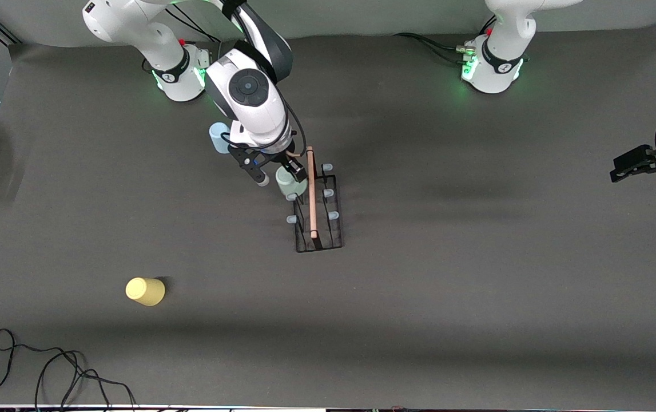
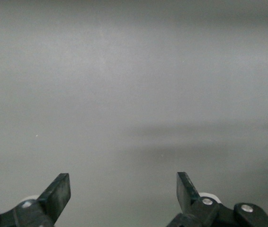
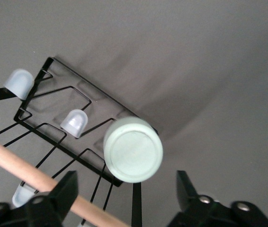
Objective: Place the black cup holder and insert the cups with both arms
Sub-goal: 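Open the right gripper and move it to the yellow cup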
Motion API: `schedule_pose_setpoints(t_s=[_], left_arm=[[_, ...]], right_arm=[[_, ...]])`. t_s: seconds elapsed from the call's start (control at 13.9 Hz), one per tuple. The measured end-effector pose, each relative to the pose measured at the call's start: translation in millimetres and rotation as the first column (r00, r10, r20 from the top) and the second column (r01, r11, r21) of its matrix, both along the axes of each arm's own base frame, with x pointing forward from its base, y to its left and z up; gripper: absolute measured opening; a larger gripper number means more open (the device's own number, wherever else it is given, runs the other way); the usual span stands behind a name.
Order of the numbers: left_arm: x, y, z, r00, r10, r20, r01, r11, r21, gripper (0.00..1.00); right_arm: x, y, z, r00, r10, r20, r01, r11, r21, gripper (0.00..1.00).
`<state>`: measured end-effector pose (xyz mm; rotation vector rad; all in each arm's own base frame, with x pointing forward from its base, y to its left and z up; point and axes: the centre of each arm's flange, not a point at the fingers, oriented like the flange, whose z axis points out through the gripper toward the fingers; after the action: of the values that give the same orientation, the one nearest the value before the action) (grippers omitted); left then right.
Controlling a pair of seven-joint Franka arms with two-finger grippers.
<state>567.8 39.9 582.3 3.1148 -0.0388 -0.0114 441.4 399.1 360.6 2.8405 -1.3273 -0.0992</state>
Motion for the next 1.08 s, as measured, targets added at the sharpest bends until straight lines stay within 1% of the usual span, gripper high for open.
schedule_pose_setpoints(t_s=[0.14, 0.29, 0.36, 0.51, 0.65, 0.79, 0.87, 0.94, 1.08], left_arm=[[0, -7, 0, 1.0, -0.01, 0.0, 0.01, 1.0, -0.004, 1.0], [1, -15, 0, 1.0, -0.018, 0.0, 0.018, 1.0, -0.004, 1.0], [1, -20, 0, 1.0, -0.014, -0.001, 0.014, 1.0, -0.004, 1.0], [1, -31, 0, 1.0, -0.015, -0.001, 0.015, 1.0, -0.004, 1.0], [1, -35, 0, 1.0, -0.017, -0.005, 0.017, 1.0, -0.004, 1.0], [1, -34, -1, 1.0, -0.018, -0.009, 0.018, 1.0, 0.007, 1.0], [0, -33, -1, 1.0, -0.018, -0.014, 0.018, 1.0, 0.015, 1.0], [-1, -32, 0, 1.0, -0.018, -0.019, 0.019, 1.0, 0.018, 1.0], [-2, -32, 3, 1.0, -0.018, -0.02, 0.019, 1.0, 0.021, 1.0]], right_arm=[[8, 2, 41, 1.0, -0.001, -0.028, 0.0, 1.0, -0.016, 1.0], [25, -12, 83, 0.999, -0.008, -0.035, 0.008, 1.0, -0.023, 1.0], [37, -25, 98, 0.999, 0.019, -0.035, -0.019, 1.0, -0.022, 1.0], [67, -67, 111, 0.992, 0.12, -0.026, -0.121, 0.993, -0.02, 1.0], [103, -131, 113, 0.965, 0.263, -0.019, -0.263, 0.965, -0.022, 1.0], [132, -199, 111, 0.916, 0.401, -0.02, -0.401, 0.915, -0.029, 1.0], [144, -229, 109, 0.883, 0.47, -0.016, -0.47, 0.882, -0.036, 1.0], [155, -257, 105, 0.842, 0.539, -0.011, -0.539, 0.841, -0.048, 1.0], [176, -308, 89, 0.742, 0.67, -0.012, -0.669, 0.74, -0.071, 1.0]])
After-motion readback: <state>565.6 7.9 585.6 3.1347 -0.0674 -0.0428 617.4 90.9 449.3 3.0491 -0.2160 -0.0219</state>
